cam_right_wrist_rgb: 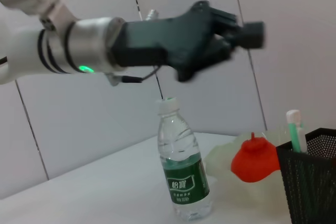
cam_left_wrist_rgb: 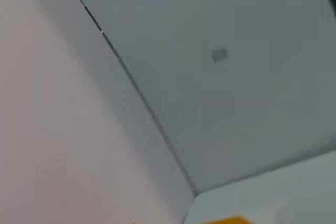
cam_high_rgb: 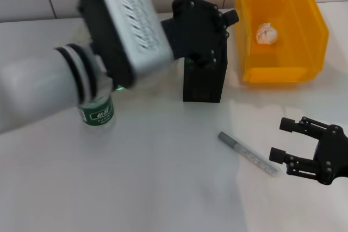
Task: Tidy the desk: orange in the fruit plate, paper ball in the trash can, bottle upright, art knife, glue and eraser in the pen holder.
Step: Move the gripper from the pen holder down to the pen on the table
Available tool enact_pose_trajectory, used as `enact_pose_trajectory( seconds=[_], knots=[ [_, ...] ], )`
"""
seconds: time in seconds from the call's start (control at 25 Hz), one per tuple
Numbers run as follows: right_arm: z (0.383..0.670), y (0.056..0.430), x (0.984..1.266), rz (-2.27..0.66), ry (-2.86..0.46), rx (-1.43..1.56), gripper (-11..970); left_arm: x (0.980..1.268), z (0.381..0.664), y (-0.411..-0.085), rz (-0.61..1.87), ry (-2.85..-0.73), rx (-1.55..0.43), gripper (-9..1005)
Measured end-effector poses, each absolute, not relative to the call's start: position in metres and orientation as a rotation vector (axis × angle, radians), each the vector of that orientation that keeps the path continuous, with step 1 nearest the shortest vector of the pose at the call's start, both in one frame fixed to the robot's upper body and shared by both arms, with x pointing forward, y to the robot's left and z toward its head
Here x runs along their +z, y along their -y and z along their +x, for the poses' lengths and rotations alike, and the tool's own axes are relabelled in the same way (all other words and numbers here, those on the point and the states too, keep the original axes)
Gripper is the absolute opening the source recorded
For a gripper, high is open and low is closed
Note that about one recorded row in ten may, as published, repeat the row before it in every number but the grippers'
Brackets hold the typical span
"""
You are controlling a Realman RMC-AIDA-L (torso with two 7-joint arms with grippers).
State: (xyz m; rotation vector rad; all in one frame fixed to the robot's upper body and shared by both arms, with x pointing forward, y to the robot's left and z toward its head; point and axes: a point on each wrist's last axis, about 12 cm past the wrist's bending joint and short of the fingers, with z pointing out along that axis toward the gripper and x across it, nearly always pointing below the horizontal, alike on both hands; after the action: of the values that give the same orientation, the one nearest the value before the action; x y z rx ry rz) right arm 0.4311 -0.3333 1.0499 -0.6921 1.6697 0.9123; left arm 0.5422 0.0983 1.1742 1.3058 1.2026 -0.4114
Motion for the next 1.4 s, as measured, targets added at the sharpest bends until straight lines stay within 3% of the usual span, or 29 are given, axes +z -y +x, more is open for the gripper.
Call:
enact_pose_trajectory(
  seconds=[0.04, 0.12, 0.32, 0.4, 0.52, 0.6, 0.72, 0.8, 1.0, 1.32, 1.4],
  knots=[
    [0.431, 0.333, 1.050, -0.692, -1.670, 0.912, 792, 1.174, 0.542, -0.098, 1.306, -1.203, -0.411, 22],
    [0.432, 0.341, 1.056, -0.649, -1.680, 0.907, 792, 1.176, 0.538, -0.121, 1.254, -1.190, -0.705, 28],
    [0.439, 0.355, 1.079, -0.601, -1.719, 0.949, 791, 1.160, 0.528, -0.144, 1.226, -1.179, -0.866, 45],
    [0.448, 0.360, 1.104, -0.635, -1.788, 0.961, 791, 1.125, 0.510, -0.175, 1.193, -1.182, -1.010, 77],
    [0.457, 0.358, 1.122, -0.672, -1.861, 0.949, 791, 1.107, 0.501, -0.186, 1.172, -1.186, -1.044, 165],
    [0.478, 0.348, 1.152, -0.712, -2.005, 0.911, 791, 1.080, 0.489, -0.199, 1.136, -1.245, -1.045, 223],
    [0.495, 0.338, 1.172, -0.724, -2.121, 0.870, 791, 1.065, 0.483, -0.206, 1.115, -1.287, -1.030, 361],
    [0.514, 0.317, 1.196, -0.778, -2.291, 0.756, 792, 1.052, 0.476, -0.213, 1.102, -1.317, -1.001, 453],
    [0.540, 0.267, 1.223, -0.894, -2.549, 0.479, 792, 1.031, 0.465, -0.225, 1.071, -1.365, -0.929, 646],
    [0.542, 0.217, 1.224, -1.091, -2.748, 0.190, 791, 1.021, 0.458, -0.230, 1.046, -1.424, -0.924, 835],
    [0.538, 0.211, 1.220, -1.135, -2.769, 0.140, 791, 1.020, 0.459, -0.230, 1.046, -1.428, -0.921, 835]
  ],
)
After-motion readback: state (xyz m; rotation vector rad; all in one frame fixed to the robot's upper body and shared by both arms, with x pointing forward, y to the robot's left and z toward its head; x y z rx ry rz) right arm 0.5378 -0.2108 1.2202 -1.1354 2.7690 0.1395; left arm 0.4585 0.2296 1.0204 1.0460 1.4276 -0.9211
